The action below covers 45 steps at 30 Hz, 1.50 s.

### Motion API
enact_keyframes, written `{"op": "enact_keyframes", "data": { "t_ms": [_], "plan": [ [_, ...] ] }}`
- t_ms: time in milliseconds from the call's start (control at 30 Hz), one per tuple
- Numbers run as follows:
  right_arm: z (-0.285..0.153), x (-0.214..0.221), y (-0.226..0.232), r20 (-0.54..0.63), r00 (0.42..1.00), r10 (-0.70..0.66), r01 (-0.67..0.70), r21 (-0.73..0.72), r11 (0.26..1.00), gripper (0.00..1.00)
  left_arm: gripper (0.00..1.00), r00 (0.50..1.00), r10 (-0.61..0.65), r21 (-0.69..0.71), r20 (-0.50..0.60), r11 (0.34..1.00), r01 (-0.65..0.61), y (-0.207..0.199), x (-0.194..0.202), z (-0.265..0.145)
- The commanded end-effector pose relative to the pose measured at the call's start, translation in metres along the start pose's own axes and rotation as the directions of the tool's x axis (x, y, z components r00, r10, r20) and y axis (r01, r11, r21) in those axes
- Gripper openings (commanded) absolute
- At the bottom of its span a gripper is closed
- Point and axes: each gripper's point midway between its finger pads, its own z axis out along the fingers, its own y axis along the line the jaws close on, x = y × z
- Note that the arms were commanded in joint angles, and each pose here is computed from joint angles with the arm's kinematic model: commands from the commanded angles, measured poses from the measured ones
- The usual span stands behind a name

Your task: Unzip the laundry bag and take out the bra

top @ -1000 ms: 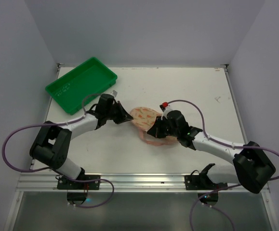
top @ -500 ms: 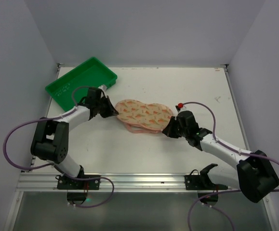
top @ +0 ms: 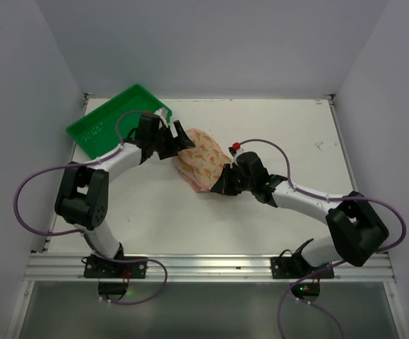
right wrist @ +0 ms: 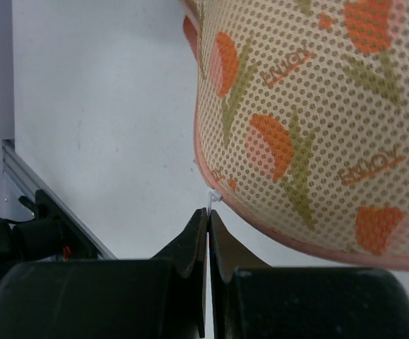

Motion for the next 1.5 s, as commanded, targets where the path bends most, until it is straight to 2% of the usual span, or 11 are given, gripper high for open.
{"op": "enact_keyframes", "data": {
  "t_ms": [0,200,433,533,567,733,767,833,1100,1333,1467],
  "plan": [
    [0.008,-0.023,0.047,0.035,0.999,-0.02,0.025,-0.131,0.991,0.0,0.91,0.99,-0.131,-0.069,0.06,0.988,0.135,0.009,0.017,-0.037],
    [0.024,-0.016,0.071,-0.001,0.997,-0.078,0.077,-0.168,0.983,0.0,0.91,0.973,-0.219,-0.037,0.071,0.974,0.222,0.013,0.06,-0.074],
    [0.038,-0.002,0.087,-0.043,0.991,-0.129,0.119,-0.189,0.975,0.0,0.85,0.979,-0.202,0.015,-0.032,0.979,0.202,-0.008,0.11,-0.068],
    [0.039,-0.001,0.089,-0.043,0.989,-0.138,0.128,-0.191,0.973,0.0,0.69,0.981,-0.193,-0.015,-0.01,0.981,0.193,0.001,0.111,-0.064],
    [0.039,-0.002,0.088,-0.041,0.989,-0.139,0.129,-0.189,0.974,0.0,0.57,0.981,-0.192,-0.03,-0.007,0.981,0.192,0.005,0.112,-0.063],
    [0.034,0.0,0.083,-0.039,0.988,-0.15,0.141,-0.169,0.975,0.0,0.22,0.979,-0.2,-0.069,-0.035,0.978,0.198,0.015,0.123,-0.056],
    [0.031,0.0,0.082,-0.035,0.987,-0.159,0.151,-0.166,0.975,0.0,0.08,0.979,-0.199,-0.066,-0.031,0.978,0.197,0.015,0.122,-0.055],
    [0.028,0.008,0.068,-0.048,0.986,-0.162,0.155,-0.129,0.98,0.0,0.0,0.98,-0.197,-0.07,-0.031,0.978,0.194,0.016,0.122,-0.054],
    [-0.008,0.037,0.004,-0.046,0.987,-0.153,0.154,0.016,0.988,0.0,0.0,0.99,-0.129,-0.045,-0.063,0.991,0.126,0.013,0.117,-0.05],
    [-0.039,0.025,-0.088,0.013,0.998,0.068,-0.069,0.246,0.967,0.0,0.0,0.99,-0.012,0.021,-0.14,1.0,0.015,0.019,0.115,-0.067],
    [-0.039,0.01,-0.077,0.031,0.999,0.004,-0.011,0.207,0.978,0.0,0.0,0.989,0.049,0.043,-0.143,0.998,-0.043,0.025,0.11,-0.072]
  ]
}}
